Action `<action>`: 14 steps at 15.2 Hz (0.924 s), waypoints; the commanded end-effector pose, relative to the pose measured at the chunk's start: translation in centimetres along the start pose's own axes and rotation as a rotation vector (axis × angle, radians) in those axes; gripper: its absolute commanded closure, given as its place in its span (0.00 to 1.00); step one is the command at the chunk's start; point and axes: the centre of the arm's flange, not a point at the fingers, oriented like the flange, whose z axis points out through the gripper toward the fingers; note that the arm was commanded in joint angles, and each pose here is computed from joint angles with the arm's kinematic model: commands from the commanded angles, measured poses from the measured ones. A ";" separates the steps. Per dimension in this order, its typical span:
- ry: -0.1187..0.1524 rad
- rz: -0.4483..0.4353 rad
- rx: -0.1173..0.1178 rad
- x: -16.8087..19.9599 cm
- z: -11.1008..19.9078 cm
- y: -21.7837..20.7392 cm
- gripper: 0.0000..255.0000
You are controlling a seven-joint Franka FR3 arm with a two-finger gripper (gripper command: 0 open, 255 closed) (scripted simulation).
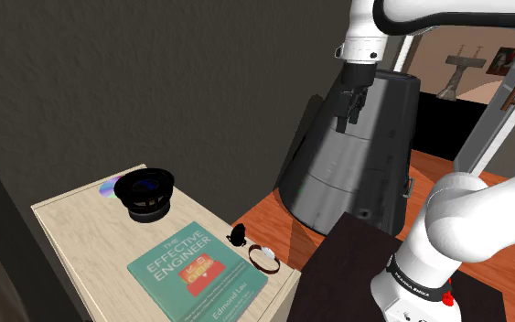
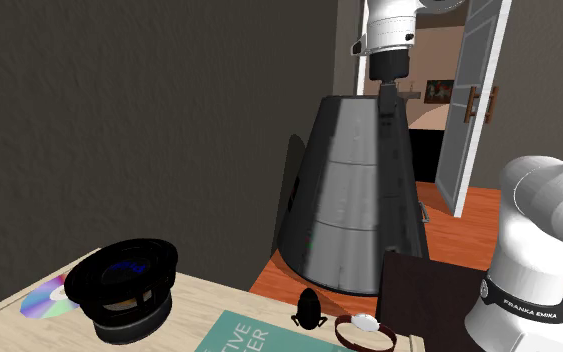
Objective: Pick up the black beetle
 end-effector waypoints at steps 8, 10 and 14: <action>0.028 -0.097 0.019 2.9 3.9 -7.4 0.00; 0.036 -0.125 0.025 3.6 4.9 -9.6 0.00; 0.052 -0.180 0.036 4.8 7.0 -14.0 0.00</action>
